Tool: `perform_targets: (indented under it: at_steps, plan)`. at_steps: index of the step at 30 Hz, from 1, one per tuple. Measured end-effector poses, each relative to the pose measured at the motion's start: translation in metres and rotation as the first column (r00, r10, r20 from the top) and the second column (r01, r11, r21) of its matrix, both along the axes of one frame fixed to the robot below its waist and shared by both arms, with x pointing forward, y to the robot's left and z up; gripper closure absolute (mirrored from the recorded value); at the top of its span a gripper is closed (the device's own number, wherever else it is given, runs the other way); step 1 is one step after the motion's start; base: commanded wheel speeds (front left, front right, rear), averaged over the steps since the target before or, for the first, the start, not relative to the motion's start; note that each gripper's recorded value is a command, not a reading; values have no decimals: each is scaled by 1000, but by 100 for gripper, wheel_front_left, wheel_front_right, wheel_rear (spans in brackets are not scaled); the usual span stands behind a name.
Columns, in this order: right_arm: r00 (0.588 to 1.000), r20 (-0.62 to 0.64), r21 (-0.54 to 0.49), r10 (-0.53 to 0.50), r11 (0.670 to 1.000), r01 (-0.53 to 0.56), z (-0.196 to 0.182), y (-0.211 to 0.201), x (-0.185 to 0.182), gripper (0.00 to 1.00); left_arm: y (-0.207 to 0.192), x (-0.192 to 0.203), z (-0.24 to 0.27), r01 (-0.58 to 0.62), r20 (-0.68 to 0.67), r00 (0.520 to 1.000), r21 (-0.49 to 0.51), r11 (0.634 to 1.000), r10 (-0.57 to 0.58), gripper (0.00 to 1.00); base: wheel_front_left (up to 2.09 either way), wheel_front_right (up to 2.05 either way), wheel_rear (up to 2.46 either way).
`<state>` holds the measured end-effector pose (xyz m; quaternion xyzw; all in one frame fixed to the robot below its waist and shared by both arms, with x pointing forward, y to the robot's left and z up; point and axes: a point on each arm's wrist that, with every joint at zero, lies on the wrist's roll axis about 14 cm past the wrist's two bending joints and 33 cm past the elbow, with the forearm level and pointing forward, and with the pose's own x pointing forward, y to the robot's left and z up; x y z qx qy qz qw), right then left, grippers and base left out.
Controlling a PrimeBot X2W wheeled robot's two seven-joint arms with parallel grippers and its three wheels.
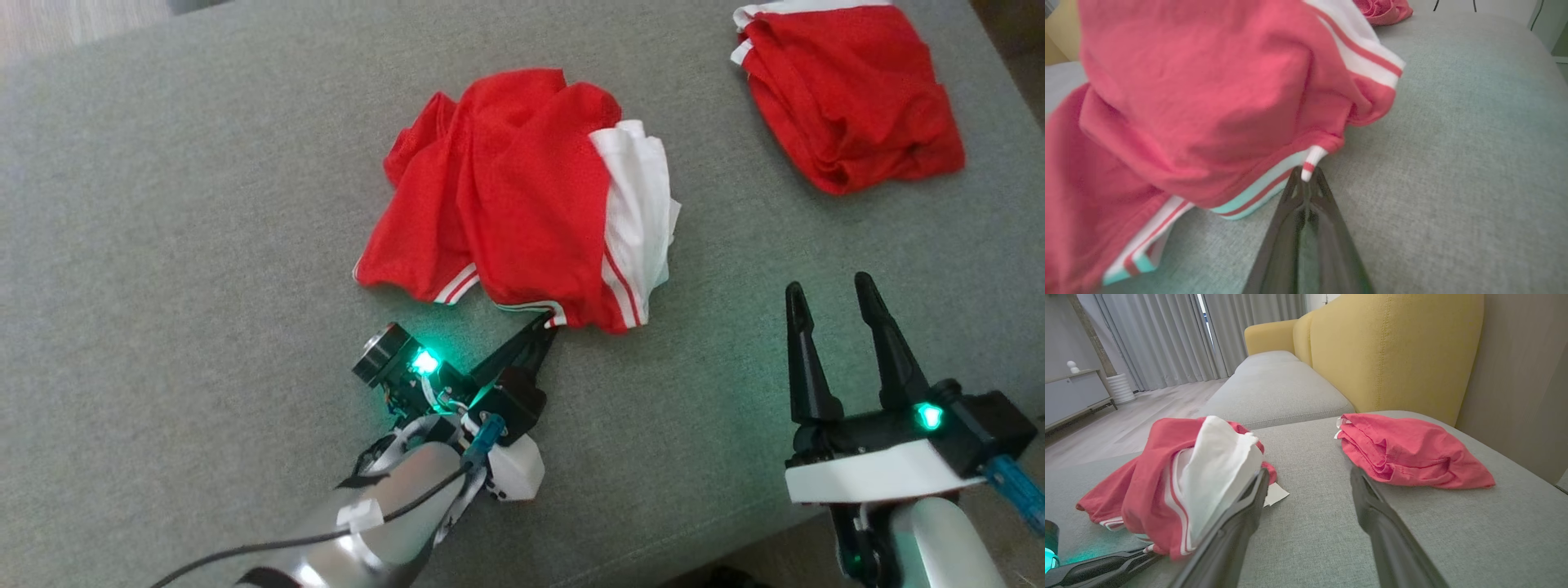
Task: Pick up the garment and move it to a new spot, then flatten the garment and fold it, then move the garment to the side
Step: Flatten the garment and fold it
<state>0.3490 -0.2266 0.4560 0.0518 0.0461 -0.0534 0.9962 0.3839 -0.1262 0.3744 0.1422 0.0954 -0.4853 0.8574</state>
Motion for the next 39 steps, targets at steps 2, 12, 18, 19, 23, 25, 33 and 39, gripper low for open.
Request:
perform_targets:
  at_steps: [2,12,18,19,23,25,33,39]
  plan:
    - [1000,10,4,-2,1000,2,3,0,-1,0,0,1,3,-5,16,1000,3,1000,5,100,0,0,0]
    - [994,109,16,1,1000,-2,32,3,-12,0,-34,2,111,120,225,971,-154,981,-84,100,0,0,0]
    - [990,141,37,-11,999,6,41,6,-32,0,-63,33,259,244,526,845,-213,946,-99,100,0,0,0]
    - [989,147,40,-16,999,10,42,6,-34,0,-65,39,282,247,556,827,-230,941,-81,100,0,0,0]
    - [985,160,55,-56,997,48,45,-2,-51,0,-63,56,377,225,578,815,-394,891,49,100,0,0,0]
    - [985,156,60,-75,996,67,43,-5,-61,0,-58,57,415,225,584,806,-459,859,101,100,0,0,0]
    - [982,161,61,-96,994,87,43,-13,-63,0,-12,88,362,62,408,896,-504,861,174,100,0,0,0]
    - [986,154,60,-64,997,55,41,-6,-54,0,104,83,147,-373,-22,922,-328,868,388,100,0,0,0]
